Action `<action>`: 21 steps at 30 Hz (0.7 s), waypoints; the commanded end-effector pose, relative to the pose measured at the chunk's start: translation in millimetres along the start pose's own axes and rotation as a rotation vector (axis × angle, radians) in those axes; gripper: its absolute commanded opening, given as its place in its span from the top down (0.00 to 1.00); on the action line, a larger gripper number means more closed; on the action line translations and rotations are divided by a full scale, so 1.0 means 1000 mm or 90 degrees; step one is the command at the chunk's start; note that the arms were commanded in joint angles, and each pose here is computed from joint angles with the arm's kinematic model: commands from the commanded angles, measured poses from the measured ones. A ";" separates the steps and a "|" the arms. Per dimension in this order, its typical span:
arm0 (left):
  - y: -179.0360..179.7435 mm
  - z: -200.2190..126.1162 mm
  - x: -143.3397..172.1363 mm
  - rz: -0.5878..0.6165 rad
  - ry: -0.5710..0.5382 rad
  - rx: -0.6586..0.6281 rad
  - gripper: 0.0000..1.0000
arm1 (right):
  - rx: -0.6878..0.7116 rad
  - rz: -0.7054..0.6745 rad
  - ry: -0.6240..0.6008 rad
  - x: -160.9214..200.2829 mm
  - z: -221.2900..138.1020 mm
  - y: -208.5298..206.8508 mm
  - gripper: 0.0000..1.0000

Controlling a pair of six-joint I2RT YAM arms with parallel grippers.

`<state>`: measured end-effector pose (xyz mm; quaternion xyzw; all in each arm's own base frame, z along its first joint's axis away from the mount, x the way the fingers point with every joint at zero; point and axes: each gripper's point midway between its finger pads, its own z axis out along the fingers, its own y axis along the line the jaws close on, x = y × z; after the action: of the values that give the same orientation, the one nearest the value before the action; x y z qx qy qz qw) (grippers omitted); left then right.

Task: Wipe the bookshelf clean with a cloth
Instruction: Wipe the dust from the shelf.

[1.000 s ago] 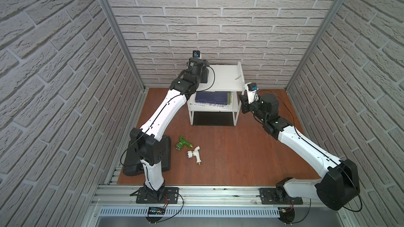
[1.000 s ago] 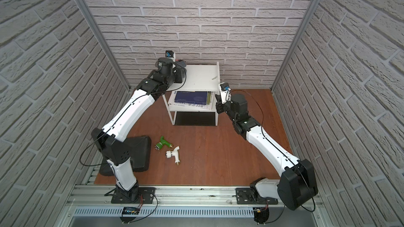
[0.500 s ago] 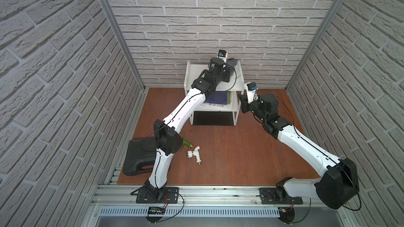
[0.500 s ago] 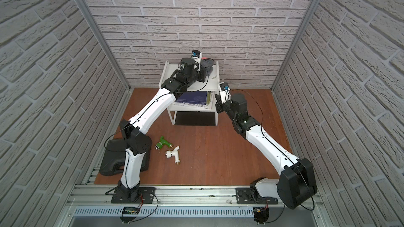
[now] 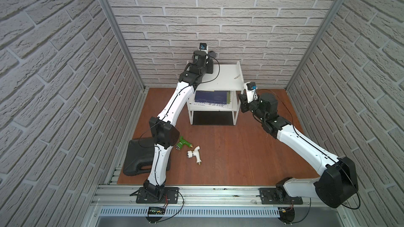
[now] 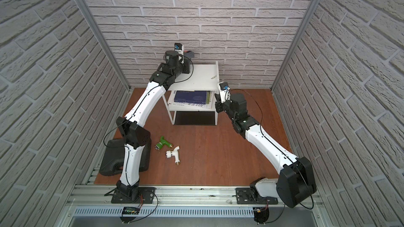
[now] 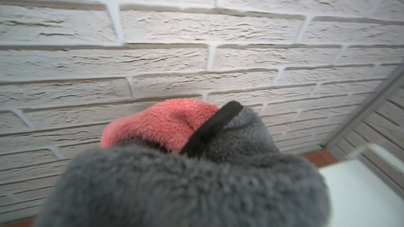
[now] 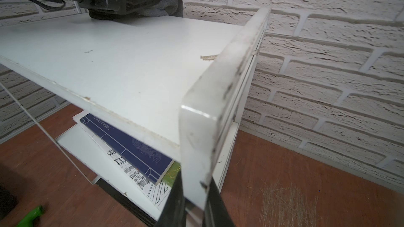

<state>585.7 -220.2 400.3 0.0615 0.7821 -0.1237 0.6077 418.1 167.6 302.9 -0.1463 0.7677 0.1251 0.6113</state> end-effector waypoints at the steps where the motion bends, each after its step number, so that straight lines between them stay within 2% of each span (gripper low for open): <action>1: -0.011 -0.062 -0.074 0.013 -0.107 0.040 1.00 | -0.028 0.015 0.025 0.012 0.011 0.013 0.97; 3: 0.007 -0.070 -0.085 0.032 -0.128 -0.007 1.00 | -0.028 0.022 0.022 0.010 0.010 0.013 0.97; 6: 0.031 -0.068 -0.083 0.028 -0.138 -0.031 1.00 | -0.030 0.027 0.021 0.009 0.010 0.014 0.97; 10: 0.059 -0.058 -0.070 -0.001 -0.103 -0.054 1.00 | -0.027 0.025 0.017 0.007 0.007 0.013 0.97; 15: 0.072 -0.056 -0.054 -0.026 -0.059 -0.046 1.00 | -0.027 0.025 0.015 0.005 0.007 0.013 0.97; 18: 0.066 -0.073 -0.038 -0.027 -0.029 -0.030 1.00 | -0.026 0.025 0.017 0.007 0.008 0.013 0.97; 21: 0.063 -0.105 -0.018 -0.034 -0.014 -0.025 1.00 | -0.023 0.026 0.022 0.009 0.008 0.012 0.97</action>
<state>544.8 -128.4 407.6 0.0230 0.7997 -0.0989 0.5917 418.7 166.8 303.1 -0.1412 0.7689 0.1256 0.6109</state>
